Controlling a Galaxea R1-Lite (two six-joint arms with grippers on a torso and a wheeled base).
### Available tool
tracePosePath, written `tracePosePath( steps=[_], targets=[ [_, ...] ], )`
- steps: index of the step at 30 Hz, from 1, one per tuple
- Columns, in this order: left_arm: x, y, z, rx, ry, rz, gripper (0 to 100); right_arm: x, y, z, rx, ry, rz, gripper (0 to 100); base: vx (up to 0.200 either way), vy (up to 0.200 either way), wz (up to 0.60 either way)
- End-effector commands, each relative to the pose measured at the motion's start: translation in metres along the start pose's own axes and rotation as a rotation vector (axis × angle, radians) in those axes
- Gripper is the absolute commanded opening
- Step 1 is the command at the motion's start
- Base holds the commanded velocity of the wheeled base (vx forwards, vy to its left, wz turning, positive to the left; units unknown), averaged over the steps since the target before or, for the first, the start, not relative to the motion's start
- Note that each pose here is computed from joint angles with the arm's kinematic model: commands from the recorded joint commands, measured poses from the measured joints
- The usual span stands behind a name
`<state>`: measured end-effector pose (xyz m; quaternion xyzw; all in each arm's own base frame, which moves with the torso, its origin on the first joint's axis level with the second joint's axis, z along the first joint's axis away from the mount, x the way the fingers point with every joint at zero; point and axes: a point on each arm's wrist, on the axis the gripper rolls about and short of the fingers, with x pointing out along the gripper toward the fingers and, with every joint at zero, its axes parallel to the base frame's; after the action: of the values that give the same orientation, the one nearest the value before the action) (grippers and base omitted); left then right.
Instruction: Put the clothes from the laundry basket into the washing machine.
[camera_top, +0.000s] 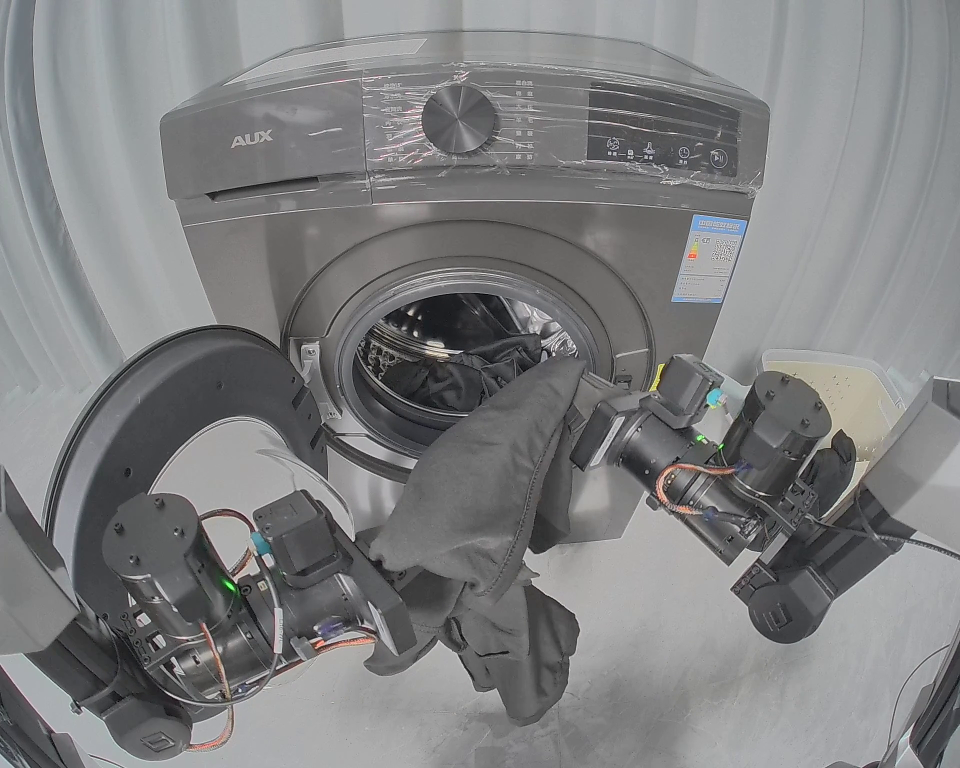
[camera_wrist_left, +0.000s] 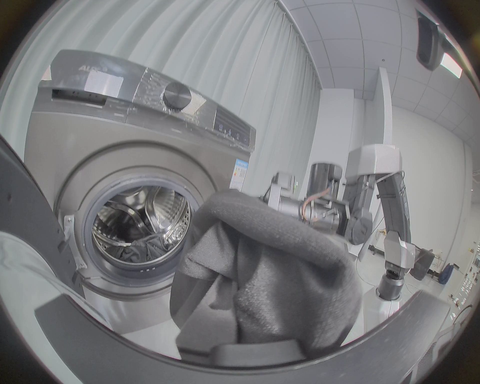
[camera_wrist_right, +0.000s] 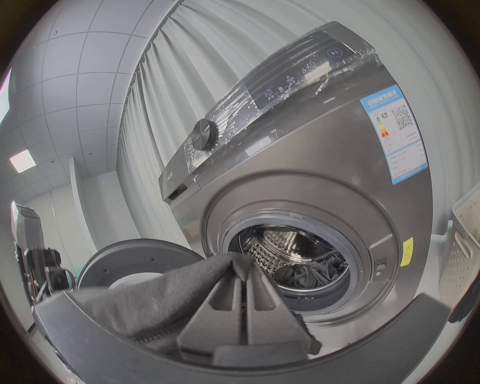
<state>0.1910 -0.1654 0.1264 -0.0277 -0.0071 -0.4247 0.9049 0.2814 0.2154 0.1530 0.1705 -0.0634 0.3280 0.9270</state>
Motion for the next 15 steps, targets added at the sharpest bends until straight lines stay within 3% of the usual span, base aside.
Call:
tracePosePath(
  steps=[1, 10, 11, 13, 15],
  targets=[
    [0.0, 0.001, 0.02, 0.007, -0.086, 0.005, 0, -0.009, -0.003, -0.023, -0.002, 0.074, -0.004, 0, 0.0, 0.0, 0.0],
    [0.003, 0.003, 0.023, 0.006, -0.102, 0.018, 0, -0.02, 0.002, -0.029, 0.002, 0.113, 0.017, 0, 0.0, 0.0, 0.0],
    [0.003, 0.003, 0.023, 0.006, -0.102, 0.02, 0, -0.022, 0.004, -0.031, 0.003, 0.123, 0.018, 100, 0.0, 0.0, 0.0],
    [0.003, 0.003, 0.023, 0.007, -0.102, 0.021, 0, -0.029, 0.005, -0.038, -0.01, 0.158, 0.013, 100, 0.0, 0.0, 0.0],
    [0.004, 0.005, 0.025, 0.007, -0.113, 0.042, 0, -0.051, 0.005, -0.046, -0.099, 0.23, 0.019, 100, 0.0, 0.0, 0.0]
  ],
)
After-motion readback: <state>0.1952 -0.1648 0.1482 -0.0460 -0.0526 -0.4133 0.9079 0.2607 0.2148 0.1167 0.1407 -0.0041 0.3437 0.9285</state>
